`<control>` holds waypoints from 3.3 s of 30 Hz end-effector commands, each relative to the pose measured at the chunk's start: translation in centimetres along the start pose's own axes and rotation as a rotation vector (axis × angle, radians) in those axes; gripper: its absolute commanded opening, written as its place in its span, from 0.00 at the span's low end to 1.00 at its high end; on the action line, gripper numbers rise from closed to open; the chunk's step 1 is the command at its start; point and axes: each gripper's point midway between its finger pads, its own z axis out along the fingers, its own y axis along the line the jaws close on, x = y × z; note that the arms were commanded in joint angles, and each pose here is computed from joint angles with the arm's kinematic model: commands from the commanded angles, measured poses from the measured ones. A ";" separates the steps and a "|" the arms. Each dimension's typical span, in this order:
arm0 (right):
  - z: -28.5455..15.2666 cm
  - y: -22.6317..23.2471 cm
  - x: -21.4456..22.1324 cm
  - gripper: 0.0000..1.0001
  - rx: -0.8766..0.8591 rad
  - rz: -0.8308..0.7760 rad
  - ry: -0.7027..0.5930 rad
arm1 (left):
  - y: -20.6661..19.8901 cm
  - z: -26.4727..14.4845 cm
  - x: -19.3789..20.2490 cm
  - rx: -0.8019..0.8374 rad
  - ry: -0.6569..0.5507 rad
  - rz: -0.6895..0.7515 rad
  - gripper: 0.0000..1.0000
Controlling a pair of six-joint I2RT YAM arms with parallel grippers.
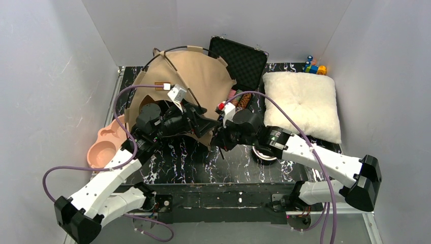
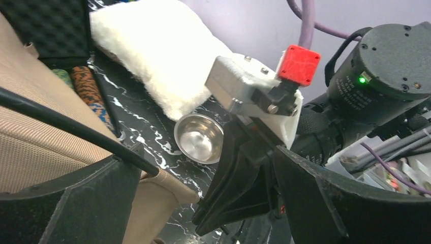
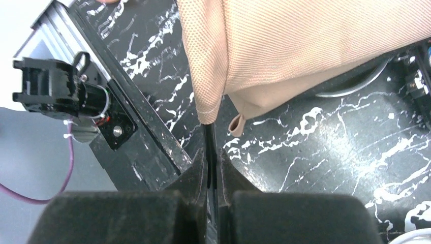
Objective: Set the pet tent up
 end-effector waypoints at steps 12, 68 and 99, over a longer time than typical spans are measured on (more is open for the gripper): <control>-5.3 -0.3 -12.7 0.01 0.060 0.133 -0.517 | 1.9 -6.8 0.0 -0.356 0.104 0.124 0.98; -5.4 1.6 -12.3 0.01 -0.054 0.236 -0.508 | 10.5 -4.4 3.3 -0.558 -0.365 -0.503 0.63; -3.6 -0.9 -17.6 0.01 0.058 0.230 -0.773 | 9.4 -4.9 7.2 -0.447 -0.292 -0.468 0.00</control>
